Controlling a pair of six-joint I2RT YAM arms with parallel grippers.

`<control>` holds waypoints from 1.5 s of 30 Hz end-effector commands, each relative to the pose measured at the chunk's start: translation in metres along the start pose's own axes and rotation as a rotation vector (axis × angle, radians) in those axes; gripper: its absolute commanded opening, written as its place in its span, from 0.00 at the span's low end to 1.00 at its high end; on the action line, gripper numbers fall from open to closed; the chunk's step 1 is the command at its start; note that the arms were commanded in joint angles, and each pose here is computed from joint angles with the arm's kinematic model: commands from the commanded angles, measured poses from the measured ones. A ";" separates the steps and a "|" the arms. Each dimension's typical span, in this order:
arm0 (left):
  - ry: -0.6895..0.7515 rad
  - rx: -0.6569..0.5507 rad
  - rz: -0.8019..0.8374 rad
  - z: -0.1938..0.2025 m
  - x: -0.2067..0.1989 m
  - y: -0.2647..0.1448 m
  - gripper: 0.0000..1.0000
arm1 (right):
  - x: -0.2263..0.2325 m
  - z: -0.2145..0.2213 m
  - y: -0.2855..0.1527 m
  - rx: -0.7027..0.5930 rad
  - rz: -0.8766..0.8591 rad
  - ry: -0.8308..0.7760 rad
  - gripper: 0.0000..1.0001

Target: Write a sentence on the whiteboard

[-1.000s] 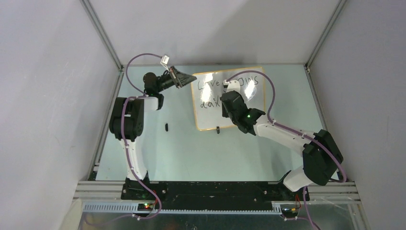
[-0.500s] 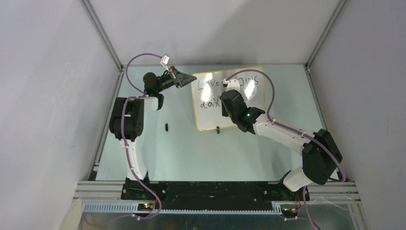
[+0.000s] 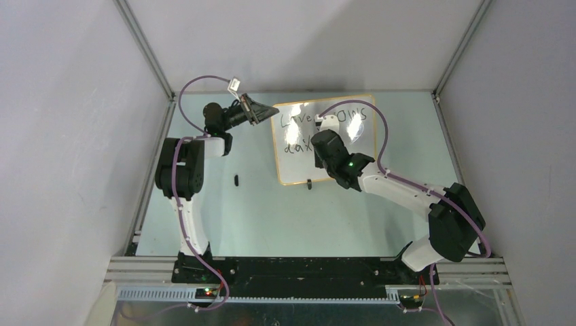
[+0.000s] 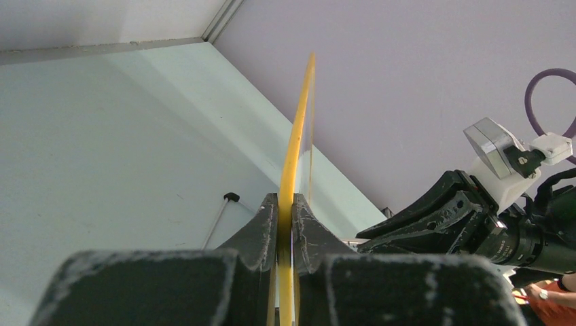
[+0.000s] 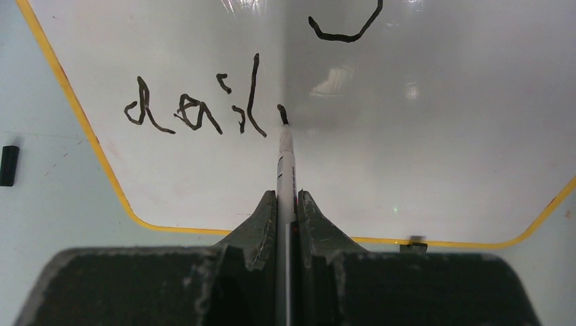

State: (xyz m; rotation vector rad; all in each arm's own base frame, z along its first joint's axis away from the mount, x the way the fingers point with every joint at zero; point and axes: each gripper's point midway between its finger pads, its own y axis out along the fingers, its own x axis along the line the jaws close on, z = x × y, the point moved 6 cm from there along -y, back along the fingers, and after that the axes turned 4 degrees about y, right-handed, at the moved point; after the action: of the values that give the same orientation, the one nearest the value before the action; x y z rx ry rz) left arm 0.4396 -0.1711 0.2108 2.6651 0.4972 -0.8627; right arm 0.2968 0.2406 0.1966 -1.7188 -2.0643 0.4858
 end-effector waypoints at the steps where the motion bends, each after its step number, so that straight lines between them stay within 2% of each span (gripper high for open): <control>1: 0.066 0.005 0.050 -0.008 -0.025 0.006 0.00 | -0.002 -0.009 -0.002 -0.035 0.020 0.026 0.00; 31: 0.064 0.005 0.047 -0.008 -0.024 0.005 0.00 | -0.009 -0.043 0.001 -0.096 -0.007 0.055 0.00; 45: 0.064 0.006 0.046 -0.008 -0.024 0.005 0.00 | -0.009 -0.018 -0.002 -0.034 0.010 0.055 0.00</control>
State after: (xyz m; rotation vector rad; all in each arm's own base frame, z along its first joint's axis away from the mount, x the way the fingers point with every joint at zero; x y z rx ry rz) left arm 0.4396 -0.1711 0.2107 2.6652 0.4978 -0.8616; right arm 0.3093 0.2321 0.2063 -1.7241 -2.0480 0.4448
